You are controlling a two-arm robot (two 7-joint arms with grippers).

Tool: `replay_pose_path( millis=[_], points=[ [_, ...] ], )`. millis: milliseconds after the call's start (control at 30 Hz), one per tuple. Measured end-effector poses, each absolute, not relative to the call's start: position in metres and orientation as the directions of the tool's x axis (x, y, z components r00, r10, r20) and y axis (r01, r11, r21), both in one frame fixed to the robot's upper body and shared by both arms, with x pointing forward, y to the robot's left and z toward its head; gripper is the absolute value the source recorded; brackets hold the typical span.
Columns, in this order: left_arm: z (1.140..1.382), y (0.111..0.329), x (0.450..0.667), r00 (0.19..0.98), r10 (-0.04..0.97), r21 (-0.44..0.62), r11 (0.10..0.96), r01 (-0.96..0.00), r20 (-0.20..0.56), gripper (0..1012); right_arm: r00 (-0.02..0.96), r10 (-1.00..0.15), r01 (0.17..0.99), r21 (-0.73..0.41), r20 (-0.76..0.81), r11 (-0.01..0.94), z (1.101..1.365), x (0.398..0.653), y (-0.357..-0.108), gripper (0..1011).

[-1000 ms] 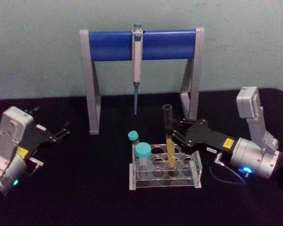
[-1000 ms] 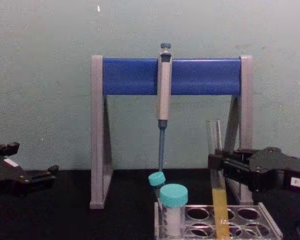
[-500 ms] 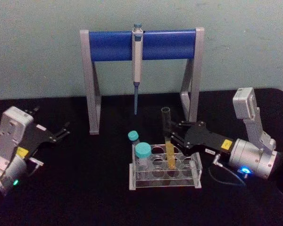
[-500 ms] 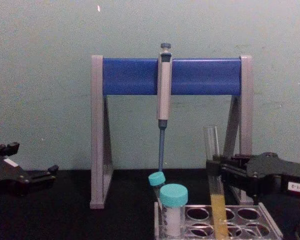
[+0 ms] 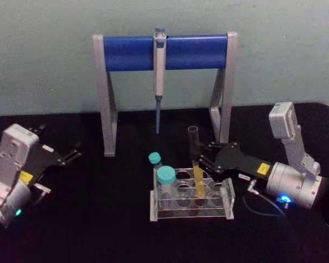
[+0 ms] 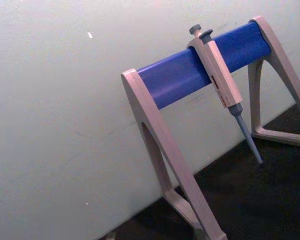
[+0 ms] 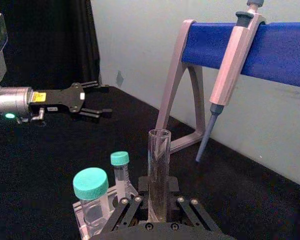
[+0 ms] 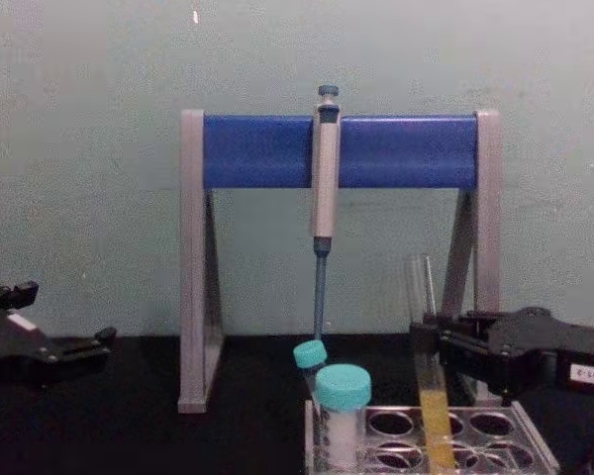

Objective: Pick up the test tube from the test tube rack, shake it, then place it back into the test tube rack.

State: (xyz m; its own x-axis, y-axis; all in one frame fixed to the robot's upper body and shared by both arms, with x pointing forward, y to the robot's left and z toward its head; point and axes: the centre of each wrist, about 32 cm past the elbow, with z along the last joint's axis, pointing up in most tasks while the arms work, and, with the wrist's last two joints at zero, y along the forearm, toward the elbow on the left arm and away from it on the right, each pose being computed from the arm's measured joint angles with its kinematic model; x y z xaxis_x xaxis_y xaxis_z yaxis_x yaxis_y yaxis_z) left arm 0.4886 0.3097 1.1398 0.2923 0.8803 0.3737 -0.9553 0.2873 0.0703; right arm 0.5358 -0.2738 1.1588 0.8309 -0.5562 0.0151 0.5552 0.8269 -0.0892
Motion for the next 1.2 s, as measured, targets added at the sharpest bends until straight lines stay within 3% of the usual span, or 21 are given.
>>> replay_pose_path(
  millis=[833, 1200],
  points=[
    [1.1398, 0.3097, 0.4886, 0.292, 0.880, 0.070, 0.287, -0.955, 0.374, 1001, 0.832, -0.555, 0.554, -0.085, 0.017, 0.828, 1.1587, 0.5357, -0.2738, 230],
    [1.1398, 0.3097, 0.4886, 0.292, 0.880, 0.070, 0.287, -0.955, 0.374, 1001, 0.832, -0.554, 0.554, -0.084, 0.017, 0.828, 1.1587, 0.5358, -0.2738, 554]
  ],
)
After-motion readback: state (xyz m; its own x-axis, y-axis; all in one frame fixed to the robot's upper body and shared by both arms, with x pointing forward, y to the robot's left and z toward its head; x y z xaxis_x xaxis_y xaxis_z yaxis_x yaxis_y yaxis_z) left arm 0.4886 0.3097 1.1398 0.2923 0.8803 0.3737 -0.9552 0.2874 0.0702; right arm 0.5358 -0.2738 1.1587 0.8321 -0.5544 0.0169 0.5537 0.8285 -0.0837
